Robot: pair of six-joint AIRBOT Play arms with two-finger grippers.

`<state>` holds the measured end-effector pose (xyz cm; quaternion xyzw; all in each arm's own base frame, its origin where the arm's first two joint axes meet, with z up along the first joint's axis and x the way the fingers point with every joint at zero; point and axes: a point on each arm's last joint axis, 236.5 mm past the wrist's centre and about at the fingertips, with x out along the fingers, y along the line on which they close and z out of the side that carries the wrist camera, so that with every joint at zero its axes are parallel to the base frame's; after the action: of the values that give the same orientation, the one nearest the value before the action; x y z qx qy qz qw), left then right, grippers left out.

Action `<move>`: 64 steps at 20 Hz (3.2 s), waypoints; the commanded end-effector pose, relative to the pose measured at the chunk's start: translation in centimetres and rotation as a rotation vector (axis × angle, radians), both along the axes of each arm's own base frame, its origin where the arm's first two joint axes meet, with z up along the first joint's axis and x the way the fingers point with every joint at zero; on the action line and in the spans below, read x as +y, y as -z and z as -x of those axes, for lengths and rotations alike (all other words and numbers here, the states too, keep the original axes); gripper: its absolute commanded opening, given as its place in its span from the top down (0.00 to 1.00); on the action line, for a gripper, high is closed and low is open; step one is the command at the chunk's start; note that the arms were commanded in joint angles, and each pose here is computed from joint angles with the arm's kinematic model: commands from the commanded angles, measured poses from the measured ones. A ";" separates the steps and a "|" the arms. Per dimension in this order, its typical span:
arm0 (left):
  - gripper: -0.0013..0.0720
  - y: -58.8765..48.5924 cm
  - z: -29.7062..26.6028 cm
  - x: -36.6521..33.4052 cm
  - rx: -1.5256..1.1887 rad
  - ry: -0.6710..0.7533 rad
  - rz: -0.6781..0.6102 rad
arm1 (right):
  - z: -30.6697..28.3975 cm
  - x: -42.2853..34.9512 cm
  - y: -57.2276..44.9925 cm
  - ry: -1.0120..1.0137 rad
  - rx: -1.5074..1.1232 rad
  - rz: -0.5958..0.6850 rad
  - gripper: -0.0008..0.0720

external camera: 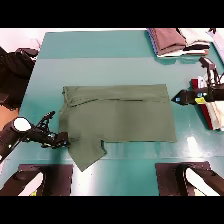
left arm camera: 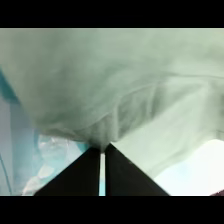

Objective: Fold the shirts.

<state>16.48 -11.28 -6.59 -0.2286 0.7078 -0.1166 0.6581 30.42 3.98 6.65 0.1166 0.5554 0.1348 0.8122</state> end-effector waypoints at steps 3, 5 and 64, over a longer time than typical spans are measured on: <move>0.95 -2.0 -1.2 -0.3 -0.067 0.074 0.017 | 9.0 -6.8 8.3 0.158 0.381 0.062 0.30; 0.95 -2.4 -2.0 -0.3 -0.096 0.066 0.012 | 12.2 -7.4 11.4 0.256 0.517 -0.032 0.19; 0.94 -11.7 -25.1 -3.8 -0.556 -0.017 -0.002 | -6.3 -7.4 13.8 0.132 0.333 -0.415 0.28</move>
<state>41.21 -12.43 4.67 -0.1862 0.5121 -0.1535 0.8243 38.09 -4.16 -5.14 0.2793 0.6339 0.1439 0.7067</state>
